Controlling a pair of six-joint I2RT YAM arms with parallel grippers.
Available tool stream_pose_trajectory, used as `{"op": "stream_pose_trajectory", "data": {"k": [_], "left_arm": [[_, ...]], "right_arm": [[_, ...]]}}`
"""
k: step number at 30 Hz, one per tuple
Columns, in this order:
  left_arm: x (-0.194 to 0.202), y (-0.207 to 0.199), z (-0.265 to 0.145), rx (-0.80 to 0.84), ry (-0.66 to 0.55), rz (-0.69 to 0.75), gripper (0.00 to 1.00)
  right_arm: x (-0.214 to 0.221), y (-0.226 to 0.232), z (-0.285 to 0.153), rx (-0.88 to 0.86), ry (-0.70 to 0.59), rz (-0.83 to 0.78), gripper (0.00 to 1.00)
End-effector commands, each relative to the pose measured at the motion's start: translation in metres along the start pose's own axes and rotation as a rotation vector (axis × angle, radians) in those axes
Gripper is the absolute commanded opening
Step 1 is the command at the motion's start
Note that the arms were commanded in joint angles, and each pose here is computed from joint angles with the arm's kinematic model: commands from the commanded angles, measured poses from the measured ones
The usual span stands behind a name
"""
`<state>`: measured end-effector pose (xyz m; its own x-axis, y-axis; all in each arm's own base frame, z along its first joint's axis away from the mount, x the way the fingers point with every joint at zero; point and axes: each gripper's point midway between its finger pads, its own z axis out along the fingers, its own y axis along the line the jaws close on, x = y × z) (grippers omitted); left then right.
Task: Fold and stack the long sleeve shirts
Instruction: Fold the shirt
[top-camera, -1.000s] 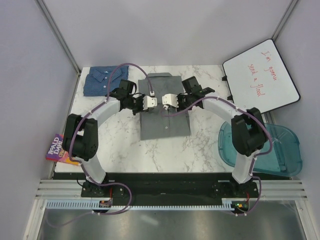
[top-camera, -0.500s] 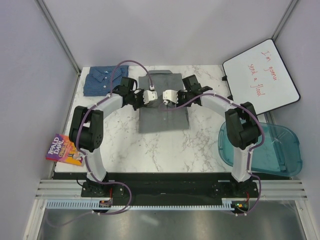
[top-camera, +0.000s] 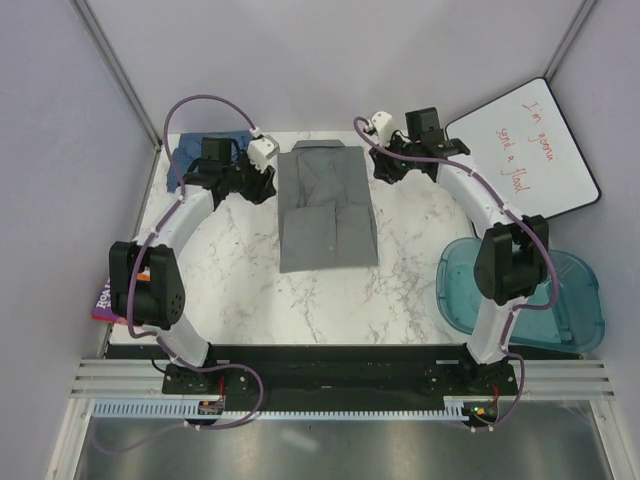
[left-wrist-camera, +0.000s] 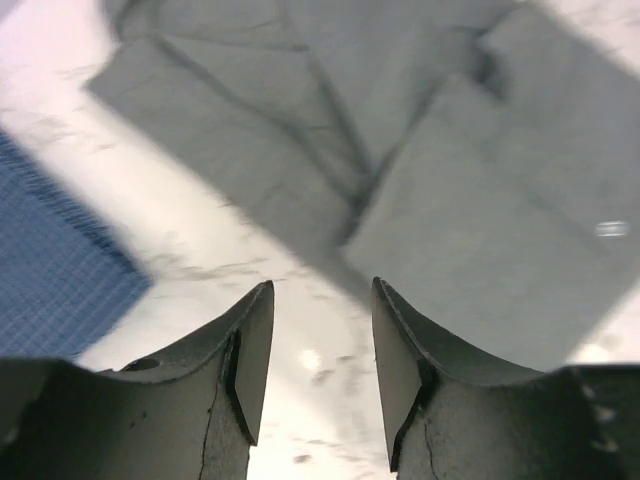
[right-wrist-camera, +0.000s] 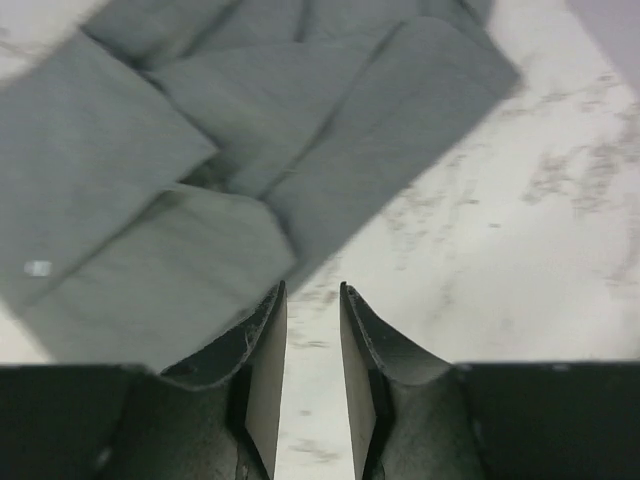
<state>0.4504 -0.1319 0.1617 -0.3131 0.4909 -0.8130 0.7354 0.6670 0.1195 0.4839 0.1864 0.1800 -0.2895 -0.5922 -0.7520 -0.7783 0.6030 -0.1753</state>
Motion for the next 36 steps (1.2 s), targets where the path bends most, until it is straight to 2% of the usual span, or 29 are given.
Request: {"op": "stream_pose_trajectory", "data": {"k": [1,5,6,8,13,17,21,24,29,32,36], "left_arm": [[0.002,-0.095,-0.001,0.289,0.008,-0.312,0.49],[0.019,-0.134,0.014,0.436,0.077,-0.515,0.47],[0.026,-0.14,0.017,0.446,0.109,-0.605,0.47],[0.042,-0.142,0.032,0.437,0.148,-0.694,0.47],[0.103,-0.155,0.051,0.43,0.304,-0.823,0.46],[0.106,-0.168,0.039,0.469,0.327,-0.871,0.45],[0.111,-0.196,0.005,0.537,0.363,-0.937,0.41],[0.108,-0.216,-0.029,0.599,0.368,-0.9,0.41],[0.073,-0.216,-0.054,0.65,0.22,-0.754,0.42],[0.051,-0.198,-0.039,0.632,0.161,-0.75,0.42],[0.035,-0.172,-0.003,0.597,0.122,-0.768,0.47]], "right_arm": [[0.005,0.112,-0.003,-0.384,0.037,0.399,0.31],[0.027,0.143,0.021,-0.479,0.065,0.551,0.3],[0.032,0.146,0.026,-0.484,0.076,0.575,0.3],[0.054,0.151,0.044,-0.495,0.122,0.612,0.3],[0.112,0.165,0.074,-0.482,0.253,0.67,0.29],[0.132,0.184,0.064,-0.498,0.29,0.732,0.28],[0.134,0.205,0.023,-0.511,0.277,0.733,0.31],[0.121,0.226,-0.017,-0.57,0.255,0.693,0.34],[0.087,0.219,-0.04,-0.59,0.169,0.606,0.36],[0.067,0.206,-0.025,-0.589,0.104,0.605,0.36],[0.05,0.183,0.022,-0.606,0.085,0.607,0.36]]}}
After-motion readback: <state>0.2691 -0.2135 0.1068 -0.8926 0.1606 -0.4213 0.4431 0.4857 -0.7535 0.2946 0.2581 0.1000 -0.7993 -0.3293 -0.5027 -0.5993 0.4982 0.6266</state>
